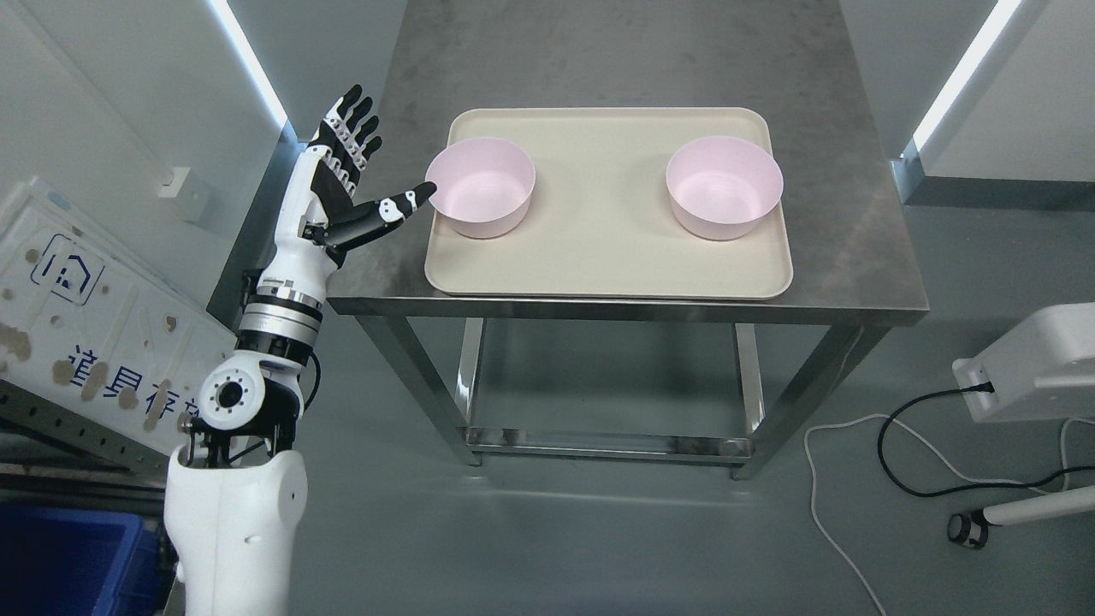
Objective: Stack pink IKEA bowls on left shelf middle
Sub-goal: 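Raise the left hand and reach toward the nearer pink bowl on the tray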
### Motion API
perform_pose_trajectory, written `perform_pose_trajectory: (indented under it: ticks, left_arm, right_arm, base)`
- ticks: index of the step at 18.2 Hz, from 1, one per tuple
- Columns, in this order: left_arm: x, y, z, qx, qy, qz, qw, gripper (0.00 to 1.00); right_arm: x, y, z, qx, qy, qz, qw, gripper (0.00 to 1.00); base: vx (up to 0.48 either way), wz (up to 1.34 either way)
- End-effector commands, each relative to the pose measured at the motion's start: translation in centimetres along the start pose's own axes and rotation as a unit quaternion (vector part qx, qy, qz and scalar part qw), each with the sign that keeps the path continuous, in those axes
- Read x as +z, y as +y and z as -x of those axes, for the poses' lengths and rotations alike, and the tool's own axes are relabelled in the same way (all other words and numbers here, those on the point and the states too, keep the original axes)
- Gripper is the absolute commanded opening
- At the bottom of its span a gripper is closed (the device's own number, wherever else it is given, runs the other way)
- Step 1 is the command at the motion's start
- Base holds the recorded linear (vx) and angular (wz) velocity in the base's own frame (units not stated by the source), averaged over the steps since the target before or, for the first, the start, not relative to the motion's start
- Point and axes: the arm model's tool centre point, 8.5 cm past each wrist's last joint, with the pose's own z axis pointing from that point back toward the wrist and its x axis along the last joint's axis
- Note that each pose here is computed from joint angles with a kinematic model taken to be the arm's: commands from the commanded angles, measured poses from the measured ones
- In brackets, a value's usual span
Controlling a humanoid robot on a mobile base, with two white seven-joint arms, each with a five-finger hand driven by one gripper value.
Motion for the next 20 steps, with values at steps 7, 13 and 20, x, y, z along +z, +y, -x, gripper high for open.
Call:
perform_pose_trajectory:
  ticks: [7,13,20]
  left_arm:
    - [-12.0,-1.3,-1.8,-0.261,0.118,0.160,0.945,0.91]
    - [-11.3,-1.4,3.8,-0.300,0.201,0.179,0.915,0.83]
    - [-10.8,-1.4,4.5,-0.295,0.213,0.201,0.909,0.66]
  right_arm:
    - [0.1,-1.1,-0.2,0.002,-0.001,0.011,1.000,1.00]
    - [0.1,-1.1,-0.2,0.002,-0.001,0.011,1.000,1.00]
    - [0.1,-1.1,-0.2,0.002,-0.001,0.011,1.000,1.00]
  base:
    - [0.002,0.01]
    - [0.000,0.00]
    - [0.000,0.00]
